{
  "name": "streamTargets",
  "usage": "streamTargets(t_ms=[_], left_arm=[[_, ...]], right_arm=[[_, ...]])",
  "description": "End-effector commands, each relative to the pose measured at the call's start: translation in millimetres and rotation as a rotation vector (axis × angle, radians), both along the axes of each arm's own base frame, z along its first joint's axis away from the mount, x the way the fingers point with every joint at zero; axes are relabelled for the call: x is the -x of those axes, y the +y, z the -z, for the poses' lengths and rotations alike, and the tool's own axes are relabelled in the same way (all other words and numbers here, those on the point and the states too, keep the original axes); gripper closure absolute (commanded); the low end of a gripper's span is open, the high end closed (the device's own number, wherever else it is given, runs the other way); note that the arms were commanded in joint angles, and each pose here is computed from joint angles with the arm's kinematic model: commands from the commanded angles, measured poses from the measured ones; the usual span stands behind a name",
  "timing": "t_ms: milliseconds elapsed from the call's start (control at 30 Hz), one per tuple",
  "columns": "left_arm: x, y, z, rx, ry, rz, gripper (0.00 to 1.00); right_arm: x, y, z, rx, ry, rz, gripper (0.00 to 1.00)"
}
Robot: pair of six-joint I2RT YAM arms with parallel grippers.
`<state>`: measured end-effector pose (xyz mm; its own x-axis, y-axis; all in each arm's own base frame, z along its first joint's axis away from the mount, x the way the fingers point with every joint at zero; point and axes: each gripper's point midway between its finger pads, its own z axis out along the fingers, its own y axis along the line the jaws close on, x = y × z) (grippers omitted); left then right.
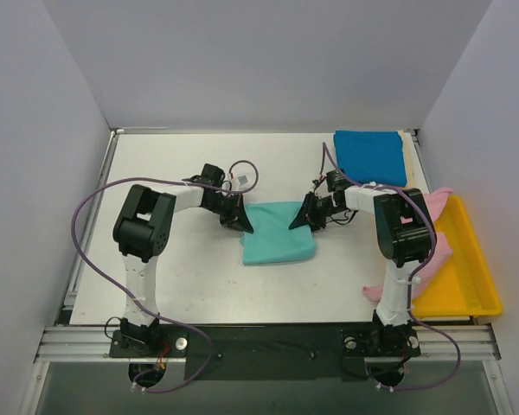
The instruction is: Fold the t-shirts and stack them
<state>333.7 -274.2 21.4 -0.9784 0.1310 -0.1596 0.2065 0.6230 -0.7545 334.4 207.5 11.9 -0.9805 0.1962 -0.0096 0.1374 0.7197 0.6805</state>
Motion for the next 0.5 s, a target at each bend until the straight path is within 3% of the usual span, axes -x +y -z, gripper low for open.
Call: streamTargets(t_ms=[0,100,267,367,467], left_arm=[[-21,3,-5,0.023,-0.037,-0.021,1.00],[-25,6,-1,0.004,-0.043,-0.013,1.00],[-46,21,-10,-0.087,-0.119,-0.016,0.61],[-69,45,-23,-0.130,-0.174,-0.062,0.18],[-83,66,-34,-0.161,-0.211,-0.083,0.16]], right_arm=[[3,-4,17,0.035,0.025,0.008,0.88],[-6,-5,8,0.032,0.004,-0.004,1.00],[-12,-12,-4,0.097,0.002,-0.058,1.00],[-24,-23,-17,0.175,-0.048,-0.127,1.00],[-37,-38,-27,0.262,-0.072,-0.174,1.00]])
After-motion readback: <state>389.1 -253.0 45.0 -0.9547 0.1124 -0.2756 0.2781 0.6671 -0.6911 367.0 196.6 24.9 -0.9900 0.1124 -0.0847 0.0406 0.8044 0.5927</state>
